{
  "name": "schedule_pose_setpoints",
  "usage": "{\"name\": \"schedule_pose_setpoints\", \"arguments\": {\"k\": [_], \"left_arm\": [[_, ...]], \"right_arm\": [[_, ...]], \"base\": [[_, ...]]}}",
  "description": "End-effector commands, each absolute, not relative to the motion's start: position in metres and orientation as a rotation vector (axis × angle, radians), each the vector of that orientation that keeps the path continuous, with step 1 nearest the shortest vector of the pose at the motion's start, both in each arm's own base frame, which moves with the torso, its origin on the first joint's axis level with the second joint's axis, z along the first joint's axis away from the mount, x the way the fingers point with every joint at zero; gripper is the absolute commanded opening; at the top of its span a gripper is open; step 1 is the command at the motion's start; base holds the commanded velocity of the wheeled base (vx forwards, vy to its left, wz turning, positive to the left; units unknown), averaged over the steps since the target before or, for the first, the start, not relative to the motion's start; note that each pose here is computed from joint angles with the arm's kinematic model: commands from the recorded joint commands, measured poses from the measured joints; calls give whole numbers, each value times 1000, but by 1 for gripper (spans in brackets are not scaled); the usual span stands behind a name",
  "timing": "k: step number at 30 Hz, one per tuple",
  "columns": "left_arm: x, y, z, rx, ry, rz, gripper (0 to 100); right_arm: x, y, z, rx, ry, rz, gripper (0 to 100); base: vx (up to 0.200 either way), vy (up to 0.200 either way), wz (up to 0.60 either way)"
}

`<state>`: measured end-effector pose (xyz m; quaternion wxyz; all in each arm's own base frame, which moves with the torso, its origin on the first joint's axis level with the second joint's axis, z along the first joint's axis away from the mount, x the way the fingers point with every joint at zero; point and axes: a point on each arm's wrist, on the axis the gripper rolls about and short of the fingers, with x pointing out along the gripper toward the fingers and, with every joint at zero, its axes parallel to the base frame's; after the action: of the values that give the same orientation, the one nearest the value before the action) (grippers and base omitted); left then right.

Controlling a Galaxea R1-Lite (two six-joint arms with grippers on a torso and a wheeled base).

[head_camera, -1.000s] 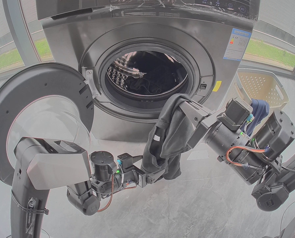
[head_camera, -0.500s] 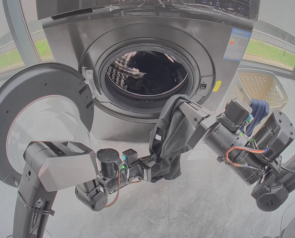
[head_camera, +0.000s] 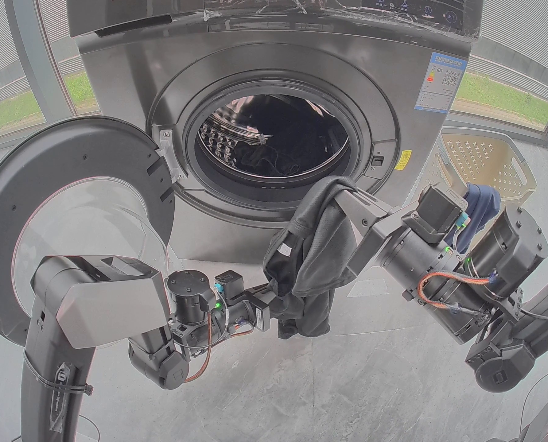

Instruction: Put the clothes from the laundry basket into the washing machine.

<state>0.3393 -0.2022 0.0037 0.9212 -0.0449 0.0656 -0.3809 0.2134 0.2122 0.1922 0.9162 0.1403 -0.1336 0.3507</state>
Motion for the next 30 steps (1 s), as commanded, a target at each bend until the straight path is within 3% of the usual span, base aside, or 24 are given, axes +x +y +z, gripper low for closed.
{"name": "schedule_pose_setpoints", "arguments": {"k": [1,22,30], "left_arm": [[333,-198,6,-87,150,-784,100],[325,-219,-18,-72,201,-838,100],[336,-227,-15,-81,151,-830,100]], "right_arm": [[214,215,190,288,-268,725,0],[216,217,189,288,-266,725,0],[217,219,186,286,-257,726,0]], "base": [[0,0,0],[0,0,0],[0,0,0]]}}
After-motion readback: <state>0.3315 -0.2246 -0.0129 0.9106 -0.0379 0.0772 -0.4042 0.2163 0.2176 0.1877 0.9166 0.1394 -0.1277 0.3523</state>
